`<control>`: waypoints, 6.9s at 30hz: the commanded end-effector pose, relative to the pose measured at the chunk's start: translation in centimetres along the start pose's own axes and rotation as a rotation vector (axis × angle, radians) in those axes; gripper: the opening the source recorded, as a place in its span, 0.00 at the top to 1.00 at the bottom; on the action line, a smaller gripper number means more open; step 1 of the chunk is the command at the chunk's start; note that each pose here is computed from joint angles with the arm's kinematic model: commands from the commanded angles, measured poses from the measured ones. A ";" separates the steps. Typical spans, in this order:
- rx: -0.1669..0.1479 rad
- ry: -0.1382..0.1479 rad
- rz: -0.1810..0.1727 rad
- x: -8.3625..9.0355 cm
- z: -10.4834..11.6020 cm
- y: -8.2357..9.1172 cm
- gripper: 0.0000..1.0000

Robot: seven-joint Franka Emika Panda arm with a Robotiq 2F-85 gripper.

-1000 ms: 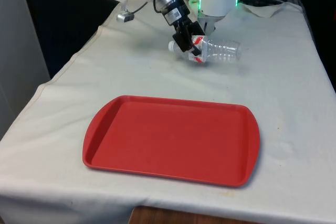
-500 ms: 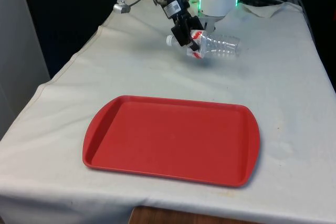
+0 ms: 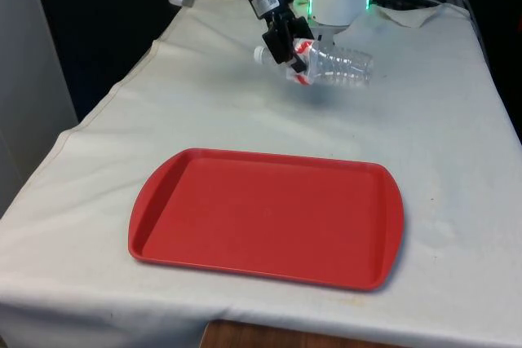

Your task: Place the bottle upright on the tray.

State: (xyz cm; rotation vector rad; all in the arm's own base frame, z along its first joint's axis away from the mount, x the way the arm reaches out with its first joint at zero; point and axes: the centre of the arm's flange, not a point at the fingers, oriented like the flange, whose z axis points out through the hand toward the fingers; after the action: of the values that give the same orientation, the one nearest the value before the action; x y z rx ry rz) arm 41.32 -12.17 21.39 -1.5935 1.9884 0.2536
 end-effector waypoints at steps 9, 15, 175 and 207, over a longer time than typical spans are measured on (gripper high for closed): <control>-0.002 0.018 -0.001 -0.9 -0.7 -2.1 0.86; -0.007 0.043 0.001 -1.7 -1.0 -3.5 0.86; -0.176 0.801 -0.255 -16.1 0.7 -28.5 0.86; -0.224 1.024 -0.313 -16.0 2.9 -29.3 0.86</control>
State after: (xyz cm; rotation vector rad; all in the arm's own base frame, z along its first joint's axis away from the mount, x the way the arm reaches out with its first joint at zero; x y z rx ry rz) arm 71.81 -5.35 33.50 -2.4565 2.3840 -0.6089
